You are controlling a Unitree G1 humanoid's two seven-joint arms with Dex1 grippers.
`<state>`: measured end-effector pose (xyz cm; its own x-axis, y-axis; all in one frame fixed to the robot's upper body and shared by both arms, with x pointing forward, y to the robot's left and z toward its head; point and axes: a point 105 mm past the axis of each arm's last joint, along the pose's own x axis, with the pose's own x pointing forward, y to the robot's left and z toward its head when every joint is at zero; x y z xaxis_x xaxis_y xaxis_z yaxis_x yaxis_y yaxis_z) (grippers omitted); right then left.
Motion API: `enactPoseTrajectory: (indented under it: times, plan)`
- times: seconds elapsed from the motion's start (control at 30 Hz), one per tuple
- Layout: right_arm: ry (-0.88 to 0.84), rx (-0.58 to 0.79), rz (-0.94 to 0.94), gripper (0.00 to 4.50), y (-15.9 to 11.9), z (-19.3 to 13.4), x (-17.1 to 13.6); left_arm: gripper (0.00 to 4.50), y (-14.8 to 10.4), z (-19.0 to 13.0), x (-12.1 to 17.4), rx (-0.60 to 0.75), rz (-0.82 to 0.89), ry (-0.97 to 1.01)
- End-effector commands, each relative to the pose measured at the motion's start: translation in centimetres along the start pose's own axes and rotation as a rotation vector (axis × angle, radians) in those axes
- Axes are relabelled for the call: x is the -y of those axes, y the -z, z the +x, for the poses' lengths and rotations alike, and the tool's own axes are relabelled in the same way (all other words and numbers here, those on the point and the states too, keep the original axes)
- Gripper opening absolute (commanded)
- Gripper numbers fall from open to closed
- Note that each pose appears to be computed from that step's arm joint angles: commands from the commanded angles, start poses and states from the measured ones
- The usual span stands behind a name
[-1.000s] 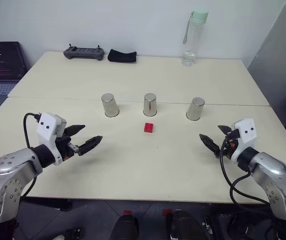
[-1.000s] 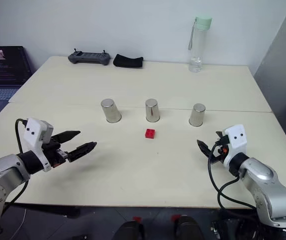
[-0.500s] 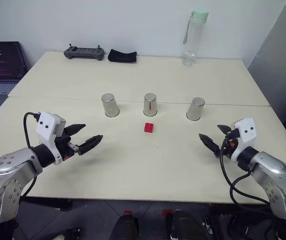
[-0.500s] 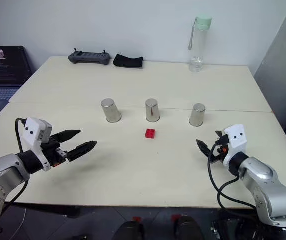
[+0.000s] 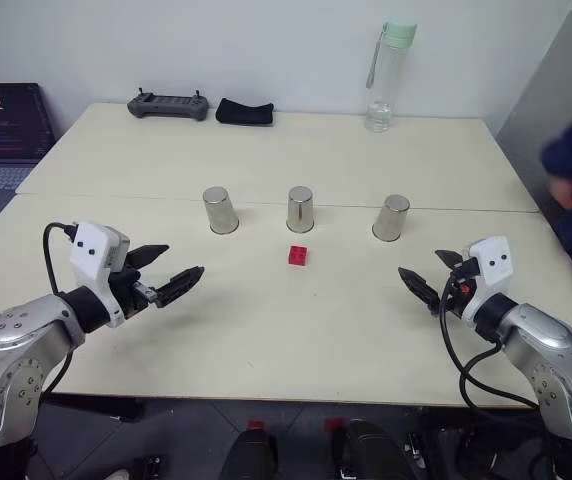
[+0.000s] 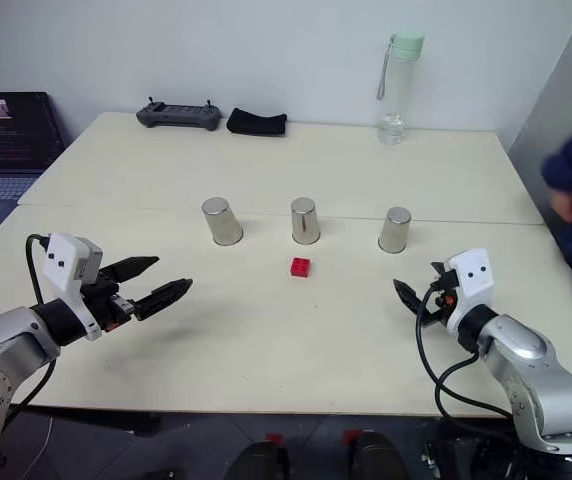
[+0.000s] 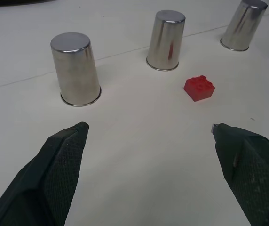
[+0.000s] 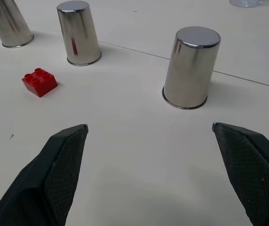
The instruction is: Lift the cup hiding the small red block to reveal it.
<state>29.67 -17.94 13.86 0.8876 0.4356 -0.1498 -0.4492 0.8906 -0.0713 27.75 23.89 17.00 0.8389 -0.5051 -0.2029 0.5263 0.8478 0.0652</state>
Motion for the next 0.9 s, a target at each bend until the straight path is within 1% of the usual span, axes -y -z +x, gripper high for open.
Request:
enactPoseTrajectory:
  times: [0.03, 0.9]
  plan:
    - [0.02, 0.05, -0.02, 4.5, -1.17, -0.51, 0.29, 4.48, -1.22, -0.31, 0.21, 0.047, 0.039, -0.004]
    - [0.022, 0.055, -0.012, 4.5, -1.16, -0.48, -0.01, 4.48, -1.26, -0.07, 0.16, 0.042, 0.042, 0.001]
